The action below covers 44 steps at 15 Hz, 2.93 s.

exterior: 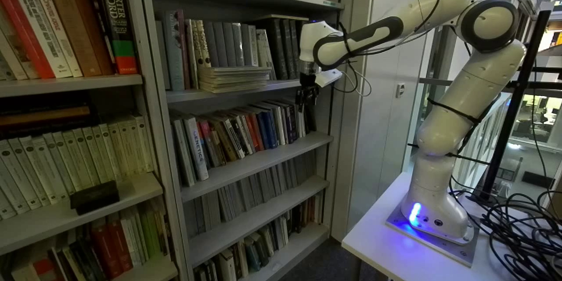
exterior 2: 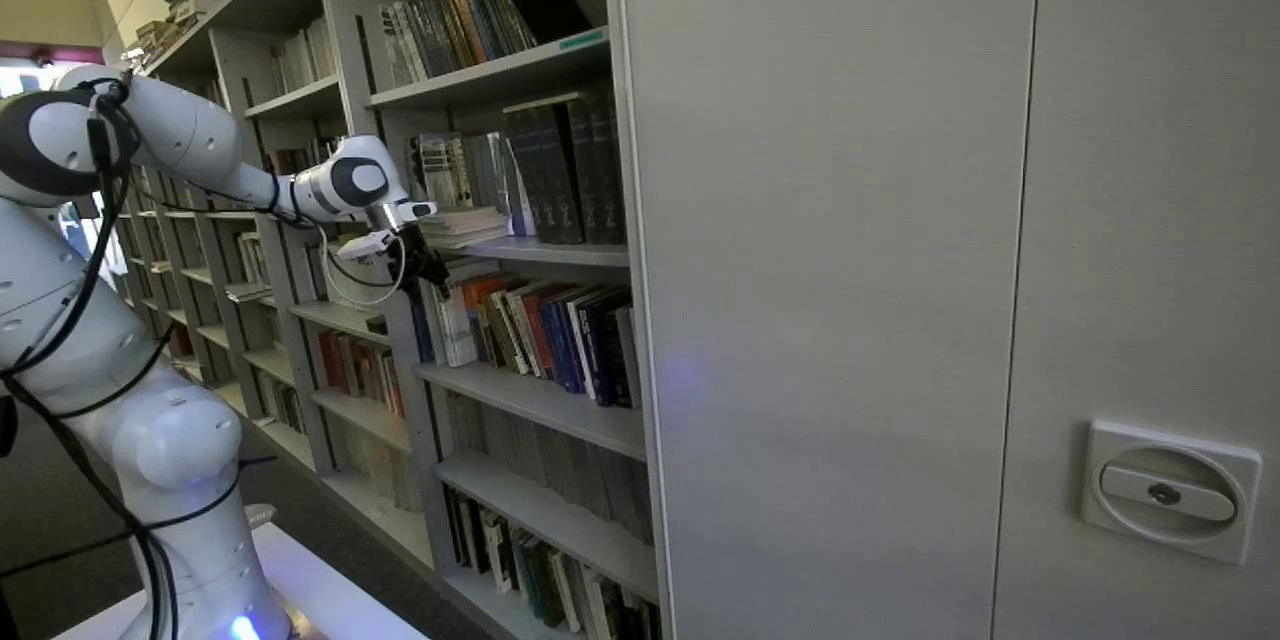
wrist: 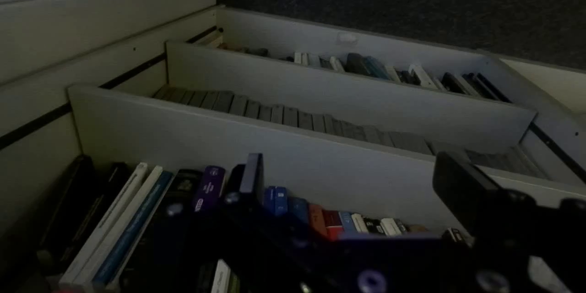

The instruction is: Pick up one of the paper books and put it on top of the large encyclopedia books

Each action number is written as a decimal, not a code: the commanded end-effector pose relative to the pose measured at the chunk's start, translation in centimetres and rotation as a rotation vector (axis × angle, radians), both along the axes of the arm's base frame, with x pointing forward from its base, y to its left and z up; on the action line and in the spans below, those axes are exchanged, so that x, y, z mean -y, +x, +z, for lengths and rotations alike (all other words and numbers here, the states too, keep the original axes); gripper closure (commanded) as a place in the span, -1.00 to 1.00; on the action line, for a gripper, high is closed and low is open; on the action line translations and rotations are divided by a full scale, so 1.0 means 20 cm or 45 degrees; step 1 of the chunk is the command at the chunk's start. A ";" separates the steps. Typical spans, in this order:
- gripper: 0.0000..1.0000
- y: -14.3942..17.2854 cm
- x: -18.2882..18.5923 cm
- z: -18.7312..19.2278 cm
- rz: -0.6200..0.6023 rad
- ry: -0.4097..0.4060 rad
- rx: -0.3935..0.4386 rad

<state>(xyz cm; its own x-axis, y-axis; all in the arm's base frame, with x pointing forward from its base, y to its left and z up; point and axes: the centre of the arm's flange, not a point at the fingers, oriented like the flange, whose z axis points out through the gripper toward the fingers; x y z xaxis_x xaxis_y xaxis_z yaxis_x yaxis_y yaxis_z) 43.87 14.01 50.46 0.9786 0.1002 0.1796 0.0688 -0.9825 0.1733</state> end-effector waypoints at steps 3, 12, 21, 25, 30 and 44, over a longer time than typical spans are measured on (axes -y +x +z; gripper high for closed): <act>-1.00 -0.02 0.09 0.09 0.247 -0.131 0.221; -1.00 -0.17 0.14 0.32 0.790 -0.237 0.381; -1.00 -0.16 0.09 0.37 0.921 -0.271 0.392; -1.00 -0.16 0.08 0.38 0.935 -0.314 0.415; -1.00 -0.19 -0.03 0.46 1.091 -0.647 0.461; -1.00 -0.28 -0.27 0.56 1.158 -1.137 0.791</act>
